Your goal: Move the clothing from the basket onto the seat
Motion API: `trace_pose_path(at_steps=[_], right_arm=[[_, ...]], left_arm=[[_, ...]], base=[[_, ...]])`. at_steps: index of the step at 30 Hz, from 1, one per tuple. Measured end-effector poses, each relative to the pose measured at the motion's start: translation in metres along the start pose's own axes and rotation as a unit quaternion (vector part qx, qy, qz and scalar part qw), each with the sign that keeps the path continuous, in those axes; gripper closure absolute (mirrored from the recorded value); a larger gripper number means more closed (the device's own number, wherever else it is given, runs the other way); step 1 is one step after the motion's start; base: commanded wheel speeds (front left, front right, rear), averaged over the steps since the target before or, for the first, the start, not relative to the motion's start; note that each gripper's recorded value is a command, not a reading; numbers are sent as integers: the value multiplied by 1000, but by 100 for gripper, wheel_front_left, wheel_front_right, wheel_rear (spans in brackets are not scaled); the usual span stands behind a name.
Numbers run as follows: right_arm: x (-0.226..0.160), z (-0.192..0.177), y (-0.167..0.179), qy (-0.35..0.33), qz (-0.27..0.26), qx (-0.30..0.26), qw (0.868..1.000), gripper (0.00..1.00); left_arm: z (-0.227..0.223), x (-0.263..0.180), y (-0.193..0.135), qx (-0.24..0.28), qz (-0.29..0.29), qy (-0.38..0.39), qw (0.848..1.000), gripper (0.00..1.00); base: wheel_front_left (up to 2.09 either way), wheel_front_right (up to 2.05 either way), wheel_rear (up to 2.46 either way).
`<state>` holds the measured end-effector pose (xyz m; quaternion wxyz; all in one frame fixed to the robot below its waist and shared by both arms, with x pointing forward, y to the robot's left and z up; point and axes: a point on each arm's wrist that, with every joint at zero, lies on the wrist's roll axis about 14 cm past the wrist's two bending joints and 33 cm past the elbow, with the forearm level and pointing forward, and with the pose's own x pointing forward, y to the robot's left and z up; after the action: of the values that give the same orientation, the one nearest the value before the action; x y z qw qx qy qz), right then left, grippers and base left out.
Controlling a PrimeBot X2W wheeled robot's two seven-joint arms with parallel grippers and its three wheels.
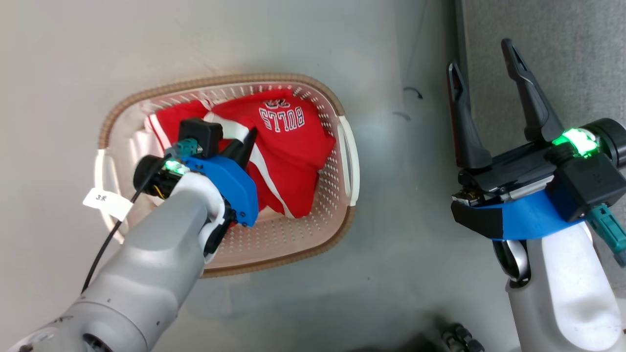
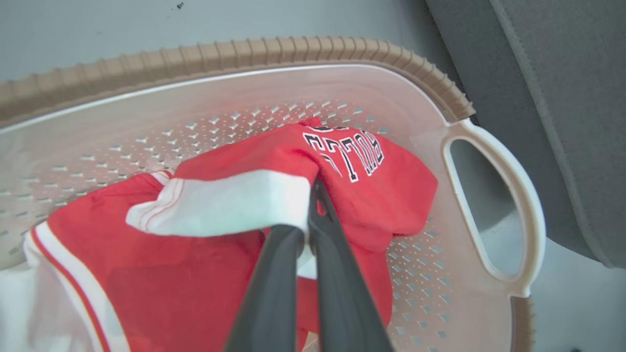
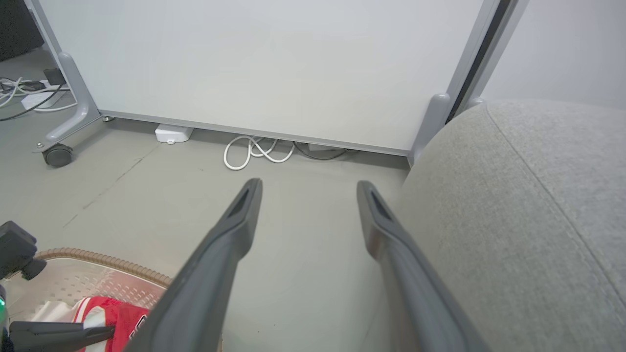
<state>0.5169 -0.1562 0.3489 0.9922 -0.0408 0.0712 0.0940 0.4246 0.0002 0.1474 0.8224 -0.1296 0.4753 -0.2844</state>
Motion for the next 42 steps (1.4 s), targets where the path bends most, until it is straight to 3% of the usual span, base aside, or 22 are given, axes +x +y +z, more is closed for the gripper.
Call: trace_pose_path(at_steps=[13,23,29,42], right_arm=[[-10,54,9,-47,6,4,999,0],[-32,99,14,-86,7,5,996,0],[-52,122,14,-105,3,6,994,0],[-89,161,14,-145,-5,8,989,0]], left_arm=[[59,-54,-25,17,-1,-94,995,100],[103,-108,-45,58,7,-185,981,100],[137,-142,-63,83,7,-251,964,100],[198,-211,-119,185,-10,-368,911,100]], base=[[0,0,0],[0,0,0],[0,0,0],[0,0,0]])
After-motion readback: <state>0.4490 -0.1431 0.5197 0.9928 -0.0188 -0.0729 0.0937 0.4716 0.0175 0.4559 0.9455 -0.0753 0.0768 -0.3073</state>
